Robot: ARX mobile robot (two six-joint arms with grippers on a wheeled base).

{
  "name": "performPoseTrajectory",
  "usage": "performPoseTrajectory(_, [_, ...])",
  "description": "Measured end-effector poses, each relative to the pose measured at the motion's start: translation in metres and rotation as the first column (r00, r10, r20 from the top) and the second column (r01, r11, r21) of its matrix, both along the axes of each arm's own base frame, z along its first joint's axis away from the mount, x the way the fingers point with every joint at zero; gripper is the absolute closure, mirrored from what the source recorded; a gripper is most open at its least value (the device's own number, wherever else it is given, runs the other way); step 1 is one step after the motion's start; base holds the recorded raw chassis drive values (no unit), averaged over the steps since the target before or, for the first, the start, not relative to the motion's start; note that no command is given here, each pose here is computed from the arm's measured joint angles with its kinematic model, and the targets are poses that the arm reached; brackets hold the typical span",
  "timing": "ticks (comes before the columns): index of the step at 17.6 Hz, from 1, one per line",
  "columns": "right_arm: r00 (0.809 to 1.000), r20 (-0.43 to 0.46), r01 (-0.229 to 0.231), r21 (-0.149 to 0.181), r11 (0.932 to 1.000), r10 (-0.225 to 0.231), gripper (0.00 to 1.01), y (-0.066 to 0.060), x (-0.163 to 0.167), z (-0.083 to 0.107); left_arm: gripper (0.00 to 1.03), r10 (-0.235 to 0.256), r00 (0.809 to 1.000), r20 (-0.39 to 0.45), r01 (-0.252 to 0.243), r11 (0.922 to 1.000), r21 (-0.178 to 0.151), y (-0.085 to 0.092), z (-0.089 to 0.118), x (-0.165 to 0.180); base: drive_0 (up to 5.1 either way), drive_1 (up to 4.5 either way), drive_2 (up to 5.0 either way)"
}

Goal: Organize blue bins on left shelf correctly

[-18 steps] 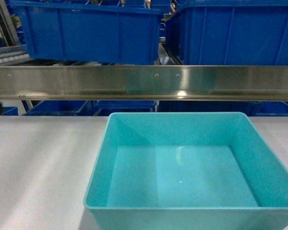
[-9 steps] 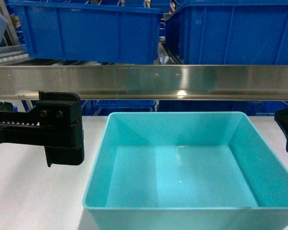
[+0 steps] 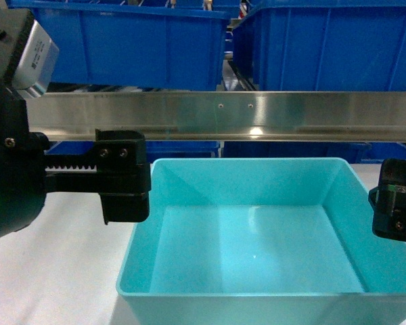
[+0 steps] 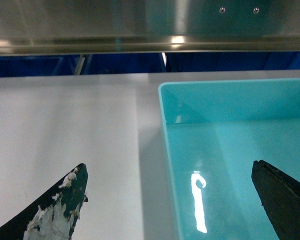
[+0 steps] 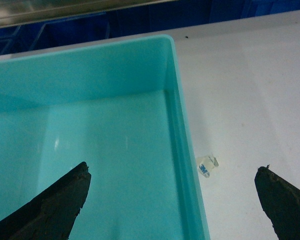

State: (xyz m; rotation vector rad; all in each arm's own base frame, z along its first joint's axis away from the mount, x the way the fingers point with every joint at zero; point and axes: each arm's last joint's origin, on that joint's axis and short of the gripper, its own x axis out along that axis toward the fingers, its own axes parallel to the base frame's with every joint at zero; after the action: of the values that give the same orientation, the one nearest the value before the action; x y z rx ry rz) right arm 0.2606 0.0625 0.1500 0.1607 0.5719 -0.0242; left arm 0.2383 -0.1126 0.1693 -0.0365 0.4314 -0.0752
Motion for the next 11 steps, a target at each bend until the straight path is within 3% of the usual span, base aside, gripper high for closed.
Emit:
performPoseTrajectory(2, [1.0, 0.006, 0.009, -0.01, 0.9999, -0.009, 0.03, 0.002, 0.011, -0.003, 0.05, -0.026, 0.999, -0.047, 0.025, 0.9991, -0.035, -0.012, -0.001, 0.006, 0.0, 0.0, 0.0])
performPoseTrajectory(5, [0.999, -0.031, 0.019, -0.067, 0.9976, -0.021, 0.03, 0.004, 0.02, -0.014, 0.05, -0.037, 0.996, -0.084, 0.032, 0.9977, -0.06, -0.018, -0.005, 0.007, 0.0, 0.0, 0.0])
performPoseTrajectory(8, [0.996, -0.055, 0.066, -0.125, 0.9899, -0.073, 0.03, 0.004, 0.026, -0.032, 0.05, 0.012, 0.988, -0.156, -0.029, 0.9937, -0.108, -0.01, -0.013, 0.009, 0.0, 0.0, 0.0])
performPoseTrajectory(11, [0.996, -0.05, 0.071, -0.126, 0.9895, -0.078, 0.03, 0.003, 0.029, -0.034, 0.05, 0.043, 0.971, -0.236, -0.07, 0.9917, -0.108, -0.009, -0.031, 0.011, 0.0, 0.0, 0.0])
